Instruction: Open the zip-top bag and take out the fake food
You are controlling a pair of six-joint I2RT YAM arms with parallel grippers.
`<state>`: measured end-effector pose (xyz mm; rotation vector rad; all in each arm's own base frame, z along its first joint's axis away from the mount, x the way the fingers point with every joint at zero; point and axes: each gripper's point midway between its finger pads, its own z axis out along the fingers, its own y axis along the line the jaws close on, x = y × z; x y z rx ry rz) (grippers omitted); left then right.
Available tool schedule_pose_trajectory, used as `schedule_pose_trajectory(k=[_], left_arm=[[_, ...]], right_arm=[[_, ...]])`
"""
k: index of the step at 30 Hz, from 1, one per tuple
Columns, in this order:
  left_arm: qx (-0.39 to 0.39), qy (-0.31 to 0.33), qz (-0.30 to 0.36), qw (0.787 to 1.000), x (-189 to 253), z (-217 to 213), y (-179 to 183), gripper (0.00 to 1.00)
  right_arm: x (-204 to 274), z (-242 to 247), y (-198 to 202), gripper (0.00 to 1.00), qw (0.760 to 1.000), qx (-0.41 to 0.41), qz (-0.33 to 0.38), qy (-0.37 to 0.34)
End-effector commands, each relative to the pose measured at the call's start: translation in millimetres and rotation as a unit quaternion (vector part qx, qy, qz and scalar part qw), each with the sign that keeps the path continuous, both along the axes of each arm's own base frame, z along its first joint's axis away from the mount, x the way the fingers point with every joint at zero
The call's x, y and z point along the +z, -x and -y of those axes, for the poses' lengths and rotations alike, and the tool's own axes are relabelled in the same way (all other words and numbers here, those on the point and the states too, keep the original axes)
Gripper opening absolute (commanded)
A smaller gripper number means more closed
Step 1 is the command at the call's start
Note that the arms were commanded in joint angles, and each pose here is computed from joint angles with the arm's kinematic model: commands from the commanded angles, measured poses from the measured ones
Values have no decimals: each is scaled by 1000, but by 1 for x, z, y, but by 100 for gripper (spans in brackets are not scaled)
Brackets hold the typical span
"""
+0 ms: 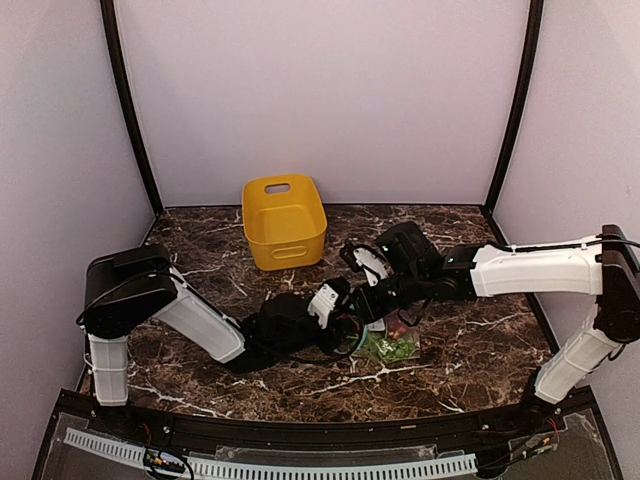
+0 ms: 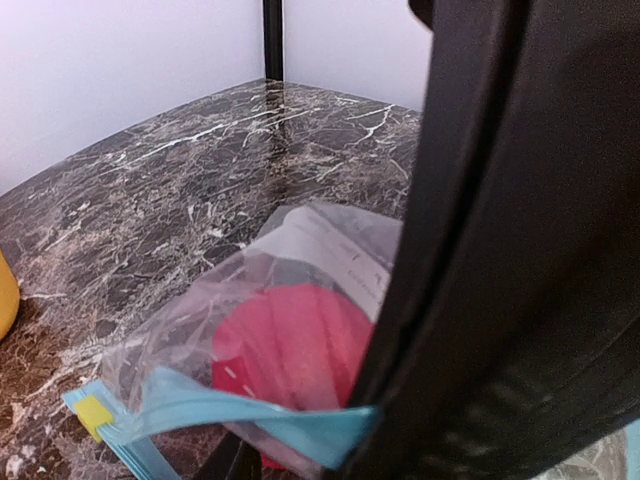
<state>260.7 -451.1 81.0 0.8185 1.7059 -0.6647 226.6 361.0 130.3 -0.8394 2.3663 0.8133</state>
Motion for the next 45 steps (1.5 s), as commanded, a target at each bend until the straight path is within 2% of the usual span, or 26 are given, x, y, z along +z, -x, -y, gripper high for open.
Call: schedule_pose_trajectory(k=[1,5,10,14,23,30,34,37,42,45], left_arm=[[-7,5,4,1000,27,-5,5,47],[5,11,-17,1000,23,-3,3,59],[9,29,-46,999,14,6,0,63],[31,30,-56,997,8,5,-6,73],[112,20,-82,990,-12,-9,-28,80],[109,11,-102,989,-35,-3,-33,87],[128,16,-132,983,-52,-14,-42,84],[130,18,-137,982,-57,-19,-45,74],[76,39,-117,989,-38,-8,-35,60],[50,48,-103,992,-20,-5,-27,56]], right_arm=[[11,-3,1,0,1000,6,17,-20],[19,-7,0,0,999,7,22,-35],[30,-14,1,0,998,16,24,-53],[35,-17,4,0,997,22,20,-67],[39,-24,9,0,995,31,4,-93],[32,-22,12,0,995,32,-5,-91],[32,-20,11,0,996,29,-3,-89],[31,-19,11,0,996,27,-4,-88],[26,-17,10,0,996,24,-5,-80],[23,-14,8,0,997,19,-3,-75]])
